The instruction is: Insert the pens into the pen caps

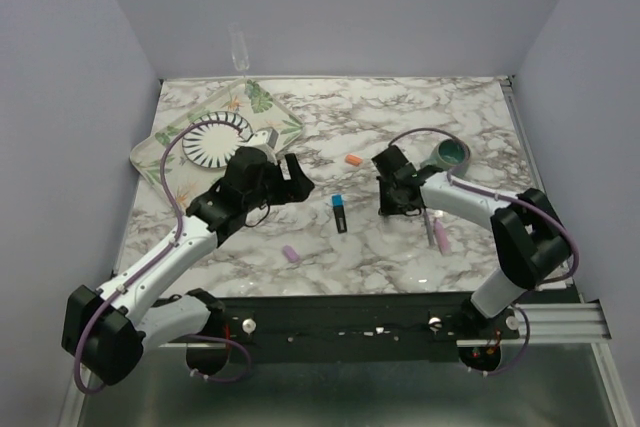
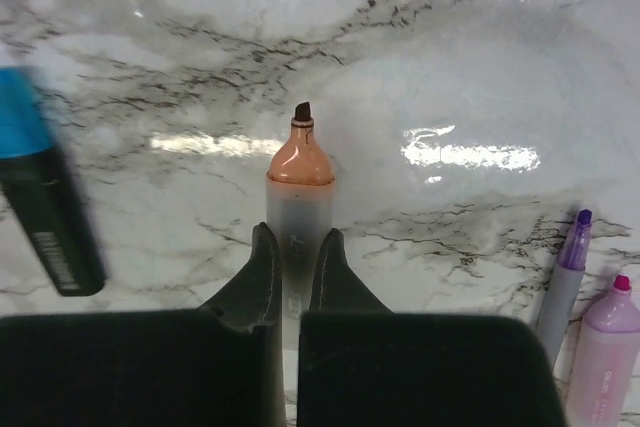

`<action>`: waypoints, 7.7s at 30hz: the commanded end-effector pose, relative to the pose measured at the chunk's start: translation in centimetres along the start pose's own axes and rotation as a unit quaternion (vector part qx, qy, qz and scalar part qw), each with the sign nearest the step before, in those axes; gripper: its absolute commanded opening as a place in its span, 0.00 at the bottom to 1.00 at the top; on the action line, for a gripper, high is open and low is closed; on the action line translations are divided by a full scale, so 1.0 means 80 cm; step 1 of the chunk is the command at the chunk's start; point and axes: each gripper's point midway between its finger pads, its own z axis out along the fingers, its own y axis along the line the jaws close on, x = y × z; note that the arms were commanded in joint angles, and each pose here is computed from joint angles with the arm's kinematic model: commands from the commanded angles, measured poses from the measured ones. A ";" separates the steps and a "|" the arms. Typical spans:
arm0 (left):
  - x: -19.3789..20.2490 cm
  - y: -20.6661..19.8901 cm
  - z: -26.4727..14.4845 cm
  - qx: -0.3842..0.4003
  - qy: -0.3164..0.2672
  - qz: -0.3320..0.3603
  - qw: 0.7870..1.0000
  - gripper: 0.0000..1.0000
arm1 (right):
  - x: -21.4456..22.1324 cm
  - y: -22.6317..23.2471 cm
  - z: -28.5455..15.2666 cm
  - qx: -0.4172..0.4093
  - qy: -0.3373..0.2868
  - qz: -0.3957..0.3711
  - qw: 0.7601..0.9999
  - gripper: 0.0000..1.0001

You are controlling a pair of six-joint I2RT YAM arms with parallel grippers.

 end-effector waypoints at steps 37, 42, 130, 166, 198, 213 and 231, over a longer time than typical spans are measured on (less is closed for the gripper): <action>0.000 -0.186 -0.011 0.244 -0.032 0.105 0.963 0.87 | -0.121 0.128 -0.263 -0.282 -0.219 0.165 0.919 0.01; -0.003 -0.188 -0.011 0.242 -0.033 0.097 0.965 0.84 | -0.120 0.129 -0.269 -0.285 -0.234 0.156 0.916 0.01; -0.078 -0.031 -0.094 0.052 -0.149 0.206 0.966 0.00 | -0.177 0.072 0.117 -0.095 0.029 -0.349 0.932 0.47; -0.052 -0.046 -0.041 0.073 -0.053 0.200 0.976 0.00 | -0.250 0.175 -0.297 -0.407 -0.222 0.076 0.883 0.01; -0.056 -0.060 -0.059 0.109 -0.087 0.198 0.970 0.00 | -0.246 0.261 -0.307 -0.410 -0.261 0.128 0.865 0.01; -0.061 -0.056 -0.061 0.099 -0.096 0.196 0.971 0.00 | -0.232 0.268 -0.305 -0.402 -0.261 0.111 0.871 0.01; -0.075 -0.062 -0.076 0.104 -0.125 0.176 0.971 0.00 | -0.178 0.286 -0.287 -0.336 -0.290 0.102 0.890 0.01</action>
